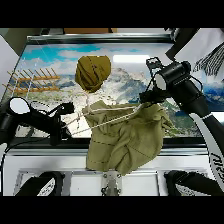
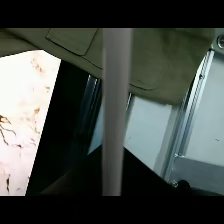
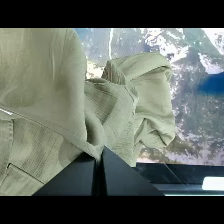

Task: Fold the clothes and pants, and hang the long-sleeved shirts on hangers.

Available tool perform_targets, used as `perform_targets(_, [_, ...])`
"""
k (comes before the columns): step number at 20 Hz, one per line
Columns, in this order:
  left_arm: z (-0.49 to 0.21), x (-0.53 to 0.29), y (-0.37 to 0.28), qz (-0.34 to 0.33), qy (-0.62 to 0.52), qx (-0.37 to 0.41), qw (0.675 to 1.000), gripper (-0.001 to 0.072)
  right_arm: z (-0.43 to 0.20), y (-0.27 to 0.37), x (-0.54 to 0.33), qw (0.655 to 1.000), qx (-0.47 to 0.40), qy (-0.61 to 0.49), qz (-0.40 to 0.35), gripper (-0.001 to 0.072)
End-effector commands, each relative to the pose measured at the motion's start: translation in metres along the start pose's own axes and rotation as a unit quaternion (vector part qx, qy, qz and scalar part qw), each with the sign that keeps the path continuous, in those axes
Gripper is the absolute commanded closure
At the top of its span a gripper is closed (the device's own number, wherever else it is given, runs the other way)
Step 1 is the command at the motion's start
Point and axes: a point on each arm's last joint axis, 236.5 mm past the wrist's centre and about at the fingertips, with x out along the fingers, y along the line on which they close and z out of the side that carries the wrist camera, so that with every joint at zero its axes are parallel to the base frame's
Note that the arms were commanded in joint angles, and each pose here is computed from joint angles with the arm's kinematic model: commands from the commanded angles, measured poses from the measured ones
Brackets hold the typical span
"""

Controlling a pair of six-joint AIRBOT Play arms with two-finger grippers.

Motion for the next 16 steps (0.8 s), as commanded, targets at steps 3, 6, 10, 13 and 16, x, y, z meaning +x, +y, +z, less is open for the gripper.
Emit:
perform_targets(3, [0.012,0.031,0.008,-0.003,-0.007,0.017,1.0,0.0693,0.0,0.001,0.0,1.0,-0.001,0.001,0.002,0.0694])
perform_targets(6, [0.02,0.055,0.014,-0.018,0.005,0.026,0.999,0.0693,-0.001,0.002,0.002,1.0,-0.001,0.003,0.001,0.0694])
perform_targets(10, [0.038,0.062,0.035,-0.017,0.007,0.036,0.999,0.0693,-0.001,0.002,0.002,1.0,-0.001,0.003,0.001,0.0694])
perform_targets(13, [0.051,0.06,0.055,-0.011,0.004,0.039,0.999,0.0693,-0.005,0.0,0.001,1.0,-0.022,0.012,-0.002,0.0694])
perform_targets(16, [0.061,0.06,0.069,-0.01,0.0,0.04,0.999,0.0693,-0.013,-0.003,0.001,0.996,-0.082,0.03,-0.006,0.0694])
